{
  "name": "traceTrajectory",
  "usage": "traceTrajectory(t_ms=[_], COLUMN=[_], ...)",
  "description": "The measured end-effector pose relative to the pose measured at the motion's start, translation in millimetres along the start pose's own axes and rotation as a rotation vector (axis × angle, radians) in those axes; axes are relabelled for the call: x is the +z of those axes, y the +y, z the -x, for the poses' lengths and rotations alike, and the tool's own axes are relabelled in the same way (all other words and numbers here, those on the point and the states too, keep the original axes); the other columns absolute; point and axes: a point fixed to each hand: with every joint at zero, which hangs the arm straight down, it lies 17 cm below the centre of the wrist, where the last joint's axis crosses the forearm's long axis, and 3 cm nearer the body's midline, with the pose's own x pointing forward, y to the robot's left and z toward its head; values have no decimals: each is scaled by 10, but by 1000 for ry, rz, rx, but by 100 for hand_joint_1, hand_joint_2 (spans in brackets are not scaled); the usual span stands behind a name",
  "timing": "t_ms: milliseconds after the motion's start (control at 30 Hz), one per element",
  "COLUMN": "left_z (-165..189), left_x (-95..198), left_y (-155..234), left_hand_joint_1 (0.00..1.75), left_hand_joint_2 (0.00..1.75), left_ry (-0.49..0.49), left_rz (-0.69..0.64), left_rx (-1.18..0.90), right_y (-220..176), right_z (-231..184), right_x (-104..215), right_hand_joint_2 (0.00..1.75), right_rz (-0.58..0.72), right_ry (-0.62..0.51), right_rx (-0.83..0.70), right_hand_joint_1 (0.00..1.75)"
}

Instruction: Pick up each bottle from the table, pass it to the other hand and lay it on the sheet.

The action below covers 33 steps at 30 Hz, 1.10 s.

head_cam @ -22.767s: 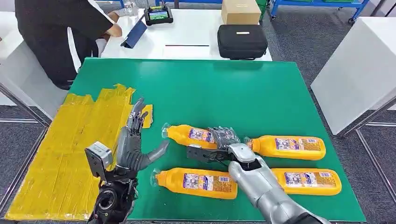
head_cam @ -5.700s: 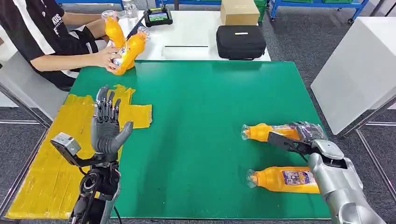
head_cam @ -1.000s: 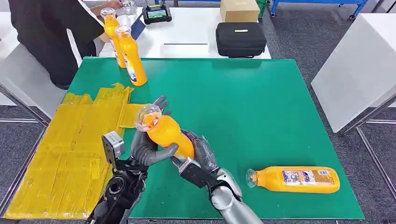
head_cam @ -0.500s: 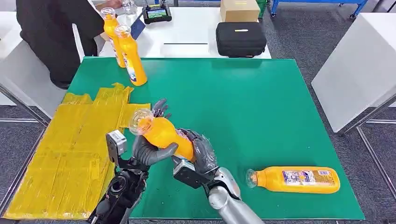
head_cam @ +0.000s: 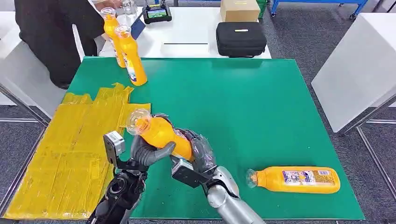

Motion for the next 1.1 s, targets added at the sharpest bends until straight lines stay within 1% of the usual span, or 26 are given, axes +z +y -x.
traceTrajectory(t_ms=[267,300,333,400,467,533,633,733,833,900,933,1000,1033,1100], left_z=[-56,-77,-95,-146,-181,-228,-317,-376,-407,-330,-266,-181,-185,-154], left_x=[-22,-25,-29,-46,-61,-70,-78,-89,-149,-211,-236,-296,-324,-348], left_y=[44,46,49,64,154,238,403,523,640,704,833,1174,1242,1327], left_hand_joint_1=[175,175,175,175,175,175,175,175,175,175,175,175,175,175], left_hand_joint_2=[175,175,175,175,175,175,175,175,175,175,175,175,175,175], left_ry=[-16,-25,-33,-55,-72,-95,-134,-147,-135,-98,-33,129,159,159], left_rz=[-18,-19,-22,-32,-65,-96,-163,-201,-218,-176,-176,-211,-228,-192], left_rx=[-13,-23,-34,-80,-207,-358,-716,-1015,-1448,-1665,-1746,-1850,-1880,-1944], right_y=[-22,-29,-39,-53,-83,-207,-544,-829,-1029,-1140,-1203,-1293,-1316,-1384], right_z=[-21,-21,-26,-56,-127,-190,-264,-301,-301,-280,-279,-284,-288,-273], right_x=[-34,-38,-45,-55,-39,-8,12,58,124,151,156,175,183,212], right_hand_joint_2=[175,175,175,175,175,175,175,175,175,175,175,175,175,175], right_rz=[9,12,16,16,17,48,128,195,250,277,290,303,308,321], right_ry=[-5,-3,-1,0,1,1,-16,-36,-33,-23,-22,-23,-22,-20], right_rx=[15,10,2,-49,-170,-261,-324,-331,-321,-314,-310,-305,-306,-302], right_hand_joint_1=[175,61,0,0,0,0,0,0,0,0,0,0,0,0])
